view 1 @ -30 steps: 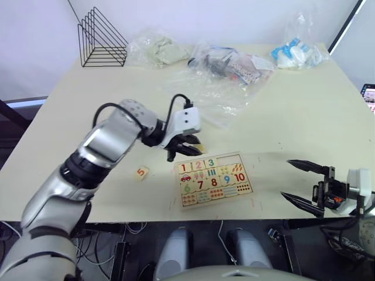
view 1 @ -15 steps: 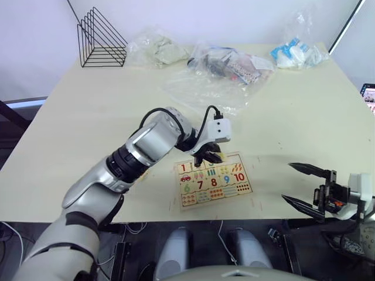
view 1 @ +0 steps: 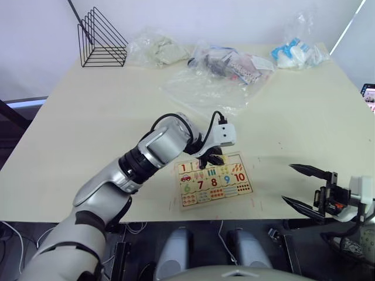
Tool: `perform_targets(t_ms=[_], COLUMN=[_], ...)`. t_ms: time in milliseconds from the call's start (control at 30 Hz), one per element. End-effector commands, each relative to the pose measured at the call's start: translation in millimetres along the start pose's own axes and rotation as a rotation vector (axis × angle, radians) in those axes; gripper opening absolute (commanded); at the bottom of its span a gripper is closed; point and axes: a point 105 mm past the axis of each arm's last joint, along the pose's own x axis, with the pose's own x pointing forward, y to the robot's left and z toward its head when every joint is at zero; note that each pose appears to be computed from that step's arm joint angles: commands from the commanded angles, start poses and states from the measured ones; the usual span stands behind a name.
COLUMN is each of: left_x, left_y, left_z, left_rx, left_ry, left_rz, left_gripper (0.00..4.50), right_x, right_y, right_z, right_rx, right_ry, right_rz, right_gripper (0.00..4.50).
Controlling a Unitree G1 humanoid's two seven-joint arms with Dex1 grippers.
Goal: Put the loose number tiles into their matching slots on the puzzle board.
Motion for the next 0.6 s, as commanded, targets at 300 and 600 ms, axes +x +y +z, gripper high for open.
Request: perform_targets(t_ms=[300,600], left_x=[-2.4,-1.1], left_y=[2.8,1.0], left_z=[10.4,11.4], left_rx=[0.046,0.065], left_ry=[-0.034,-0.035], left_rz=[0.015,0.009], left_gripper=[0.95,0.95], right_x=[-6.6,-7.5], right_y=[-3.5,-3.6], right_z=[3.7,2.3], right_rx=[-0.039,-0.038], right_ry=[-0.006,-0.003], right_rz=[-0.029,-0.029], right_gripper=[4.50,4.50])
